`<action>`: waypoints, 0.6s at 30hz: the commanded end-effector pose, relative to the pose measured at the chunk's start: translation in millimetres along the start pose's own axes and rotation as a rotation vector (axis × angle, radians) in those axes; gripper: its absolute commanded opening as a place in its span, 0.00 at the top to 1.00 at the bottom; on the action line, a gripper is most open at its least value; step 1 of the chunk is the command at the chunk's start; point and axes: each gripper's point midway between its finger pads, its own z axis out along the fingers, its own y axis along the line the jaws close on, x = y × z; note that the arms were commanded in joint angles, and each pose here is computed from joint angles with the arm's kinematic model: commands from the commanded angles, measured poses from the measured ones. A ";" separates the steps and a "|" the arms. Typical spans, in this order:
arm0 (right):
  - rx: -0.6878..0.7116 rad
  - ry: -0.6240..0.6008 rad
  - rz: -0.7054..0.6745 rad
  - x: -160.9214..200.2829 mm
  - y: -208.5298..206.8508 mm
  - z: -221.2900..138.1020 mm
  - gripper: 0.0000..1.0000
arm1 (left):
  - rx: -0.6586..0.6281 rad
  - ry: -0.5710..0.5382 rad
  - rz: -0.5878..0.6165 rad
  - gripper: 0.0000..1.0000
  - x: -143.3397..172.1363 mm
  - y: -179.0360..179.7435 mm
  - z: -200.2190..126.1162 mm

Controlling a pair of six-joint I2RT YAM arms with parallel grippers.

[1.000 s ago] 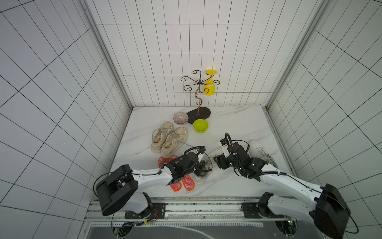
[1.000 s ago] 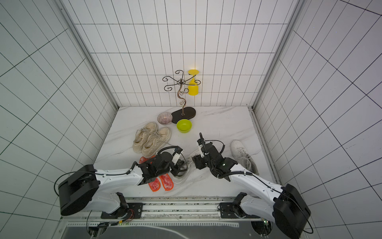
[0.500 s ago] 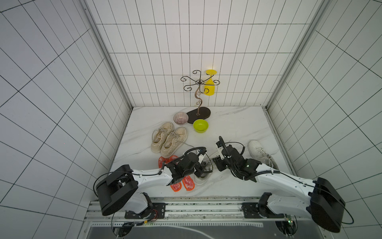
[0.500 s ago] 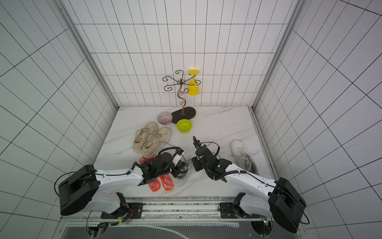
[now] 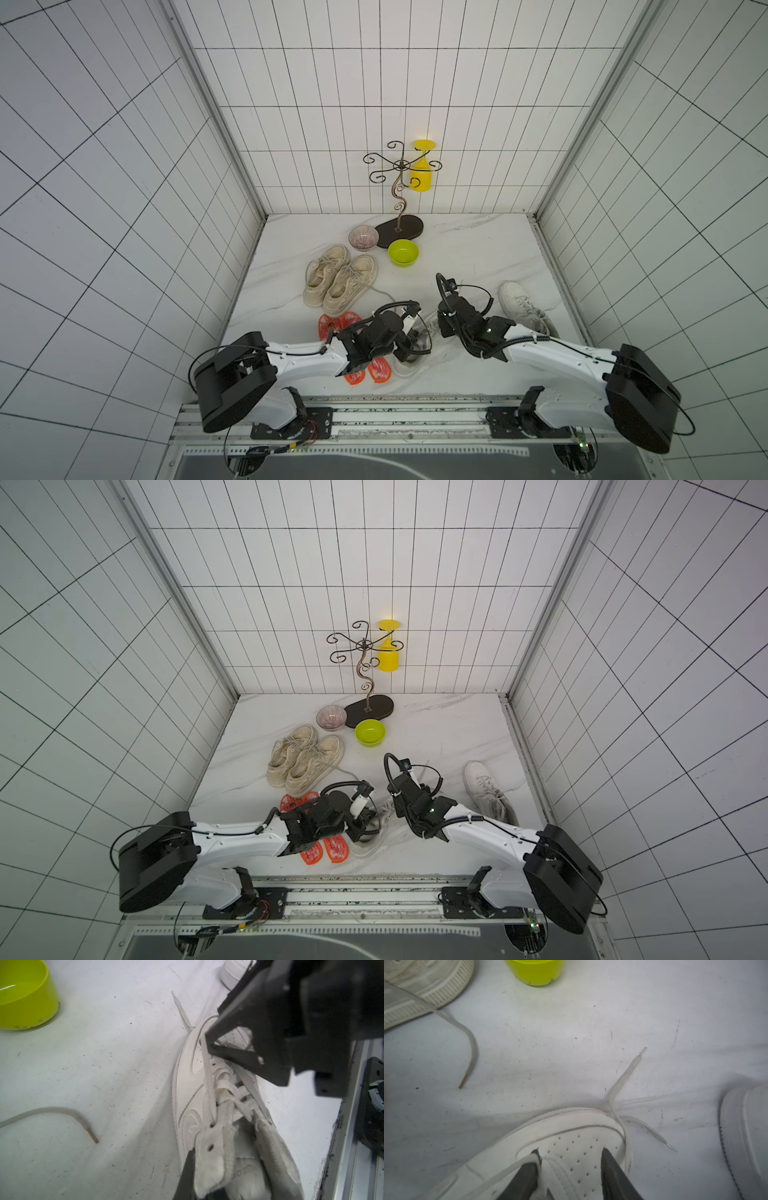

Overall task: Remove the insole from the shoe
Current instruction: Untie the shoelace on the shoe.

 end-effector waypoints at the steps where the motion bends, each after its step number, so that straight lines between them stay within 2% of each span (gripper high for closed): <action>1: 0.133 -0.080 0.129 -42.4 -32.3 -7.0 0.48 | 0.101 -0.088 0.060 1.00 -31.8 -29.0 -6.7; 8: 0.247 -0.072 0.199 -45.8 -70.3 -6.1 0.37 | 0.134 -0.139 0.087 1.00 -41.4 -39.1 -20.1; 18: 0.324 -0.066 0.413 -52.3 -144.1 -6.5 0.24 | 0.108 -0.139 0.110 1.00 -37.6 -33.6 -28.3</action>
